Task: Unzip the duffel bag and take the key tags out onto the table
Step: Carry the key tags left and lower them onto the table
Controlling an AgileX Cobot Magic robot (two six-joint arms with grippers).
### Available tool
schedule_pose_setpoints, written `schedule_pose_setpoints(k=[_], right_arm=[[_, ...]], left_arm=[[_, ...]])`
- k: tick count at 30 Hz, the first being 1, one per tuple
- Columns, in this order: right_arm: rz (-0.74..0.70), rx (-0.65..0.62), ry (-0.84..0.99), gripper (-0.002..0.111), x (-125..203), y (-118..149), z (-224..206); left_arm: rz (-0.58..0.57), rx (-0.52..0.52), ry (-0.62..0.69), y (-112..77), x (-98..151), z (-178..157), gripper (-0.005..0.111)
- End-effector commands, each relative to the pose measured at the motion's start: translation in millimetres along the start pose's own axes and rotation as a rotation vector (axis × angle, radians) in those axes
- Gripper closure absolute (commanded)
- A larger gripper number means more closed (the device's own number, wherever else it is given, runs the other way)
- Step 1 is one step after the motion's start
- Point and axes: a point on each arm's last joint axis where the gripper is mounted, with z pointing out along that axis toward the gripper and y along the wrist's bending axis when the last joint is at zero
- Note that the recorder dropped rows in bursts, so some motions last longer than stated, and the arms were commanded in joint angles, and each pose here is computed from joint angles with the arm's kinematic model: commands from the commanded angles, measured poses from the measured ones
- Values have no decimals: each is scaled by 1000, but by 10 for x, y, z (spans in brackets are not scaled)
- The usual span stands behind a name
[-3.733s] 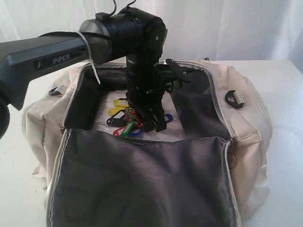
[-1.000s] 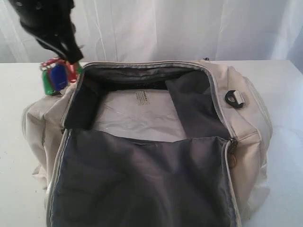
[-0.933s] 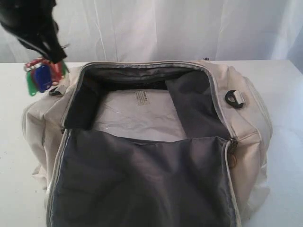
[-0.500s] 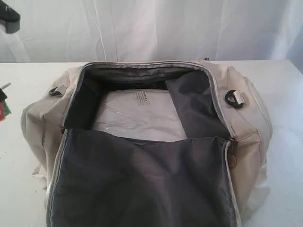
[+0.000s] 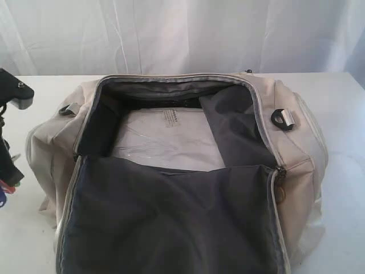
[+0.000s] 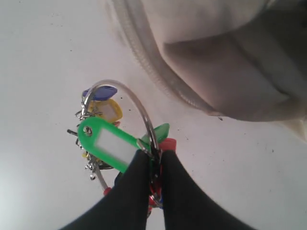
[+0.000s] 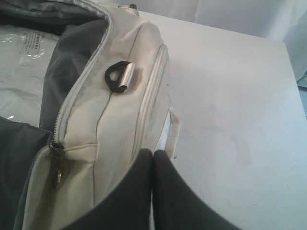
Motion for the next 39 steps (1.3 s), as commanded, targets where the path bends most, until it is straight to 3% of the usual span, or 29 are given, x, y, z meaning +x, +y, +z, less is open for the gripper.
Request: schedule_pose_setpoints(k=[1, 11, 15, 22, 30, 33, 39], right_arm=[[4, 7, -11, 108, -1, -14, -5], [4, 6, -12, 108, -2, -13, -5], [4, 6, -12, 108, -2, -13, -5], [4, 6, -12, 108, -2, -13, -5], [4, 6, -12, 108, -2, -13, -5], [4, 6, -12, 108, -2, -13, -5], [4, 6, -12, 108, -2, -13, -5]], left_arm=[[-30, 39, 16, -72, 81, 179, 107], [0, 251, 87, -290, -9, 737, 107], [30, 305, 82, -360, -174, 801, 107], [53, 306, 64, -366, -411, 860, 107], [60, 301, 66, -355, -423, 854, 106], [62, 305, 76, -359, -414, 852, 95], [74, 316, 116, -366, -377, 846, 58]])
